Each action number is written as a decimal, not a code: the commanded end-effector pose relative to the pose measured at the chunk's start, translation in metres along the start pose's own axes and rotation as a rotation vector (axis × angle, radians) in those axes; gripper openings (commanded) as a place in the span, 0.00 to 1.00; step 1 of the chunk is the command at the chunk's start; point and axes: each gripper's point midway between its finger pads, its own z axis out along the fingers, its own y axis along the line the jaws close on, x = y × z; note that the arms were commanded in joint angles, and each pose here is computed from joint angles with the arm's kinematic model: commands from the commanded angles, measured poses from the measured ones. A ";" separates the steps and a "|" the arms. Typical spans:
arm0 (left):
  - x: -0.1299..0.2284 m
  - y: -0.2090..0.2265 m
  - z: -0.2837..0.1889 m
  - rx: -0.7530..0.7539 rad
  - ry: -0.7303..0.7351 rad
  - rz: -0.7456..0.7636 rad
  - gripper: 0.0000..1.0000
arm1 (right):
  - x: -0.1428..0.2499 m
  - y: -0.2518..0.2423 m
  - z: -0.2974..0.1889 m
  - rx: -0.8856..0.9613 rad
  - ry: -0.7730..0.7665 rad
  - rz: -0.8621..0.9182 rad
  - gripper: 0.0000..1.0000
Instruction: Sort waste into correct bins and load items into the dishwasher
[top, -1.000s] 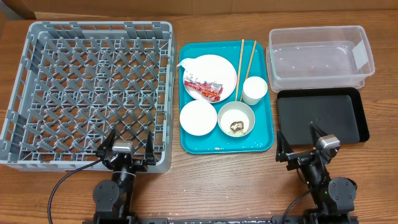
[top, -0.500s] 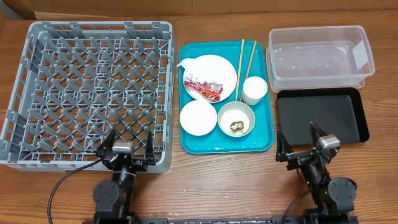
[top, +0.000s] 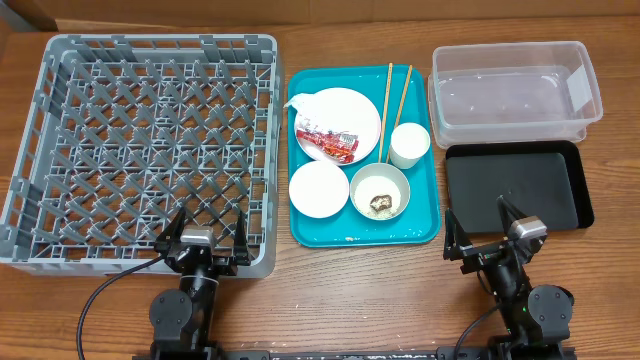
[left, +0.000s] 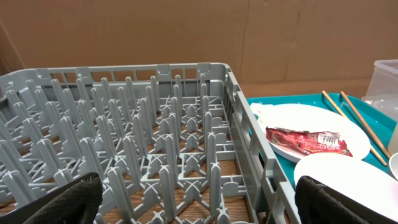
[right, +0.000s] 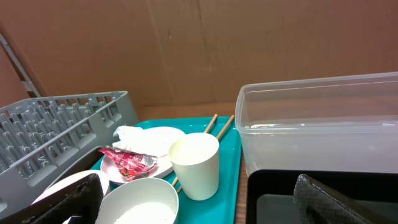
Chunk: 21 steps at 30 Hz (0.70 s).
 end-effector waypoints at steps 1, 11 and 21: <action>0.001 -0.001 0.000 0.004 -0.005 0.018 1.00 | 0.001 -0.002 0.000 0.009 -0.009 -0.008 1.00; 0.001 -0.001 0.000 0.003 -0.005 0.018 1.00 | -0.002 -0.002 0.000 0.007 -0.021 -0.011 1.00; 0.001 -0.001 0.000 0.003 -0.005 0.018 1.00 | -0.040 0.029 -0.007 -0.145 -0.131 -0.047 1.00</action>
